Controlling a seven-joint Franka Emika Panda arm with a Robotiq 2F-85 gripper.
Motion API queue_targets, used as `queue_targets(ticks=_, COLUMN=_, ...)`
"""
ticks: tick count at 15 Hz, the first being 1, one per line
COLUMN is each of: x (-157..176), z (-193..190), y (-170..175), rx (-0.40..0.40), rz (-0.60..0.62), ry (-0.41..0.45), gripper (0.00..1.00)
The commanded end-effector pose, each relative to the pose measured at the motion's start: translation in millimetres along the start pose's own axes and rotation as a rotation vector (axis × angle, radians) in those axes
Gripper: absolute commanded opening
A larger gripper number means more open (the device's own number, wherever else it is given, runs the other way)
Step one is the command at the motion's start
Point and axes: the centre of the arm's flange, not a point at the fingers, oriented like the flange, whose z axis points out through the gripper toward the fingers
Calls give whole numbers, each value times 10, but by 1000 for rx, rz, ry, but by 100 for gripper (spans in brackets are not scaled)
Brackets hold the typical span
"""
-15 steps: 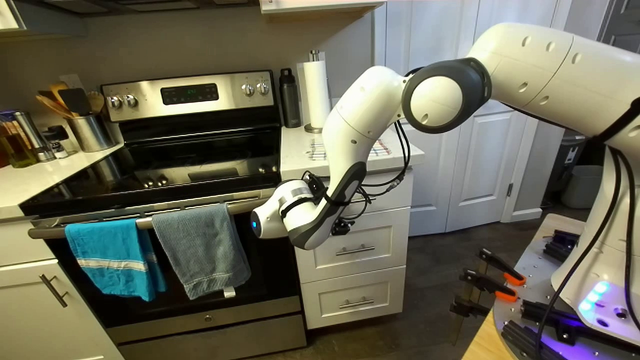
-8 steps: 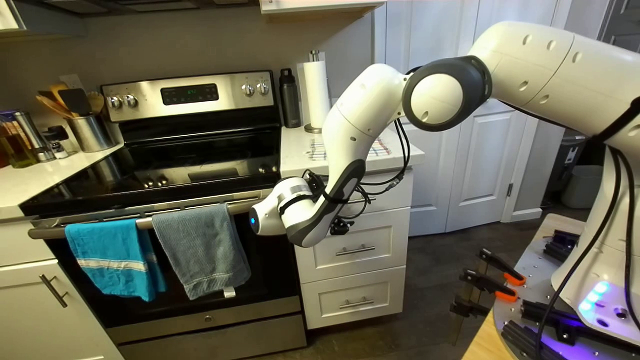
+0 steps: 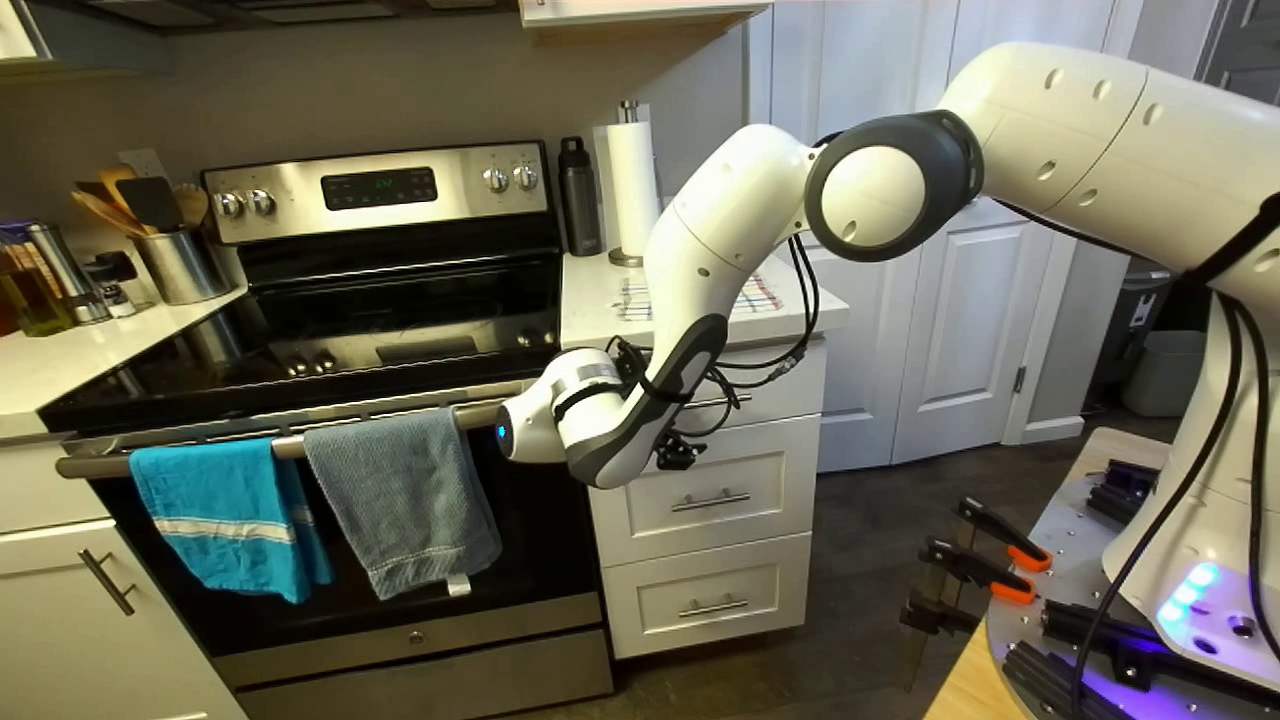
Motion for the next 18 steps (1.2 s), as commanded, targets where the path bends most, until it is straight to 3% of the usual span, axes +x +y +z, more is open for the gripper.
queue_targets(ticks=1, x=-120, z=-87, y=-240, rx=80, rz=-30, ry=6, gripper=100)
queue_targets(ticks=18, x=-233, z=-306, y=-686, rx=92, rz=-83, ry=0, gripper=100)
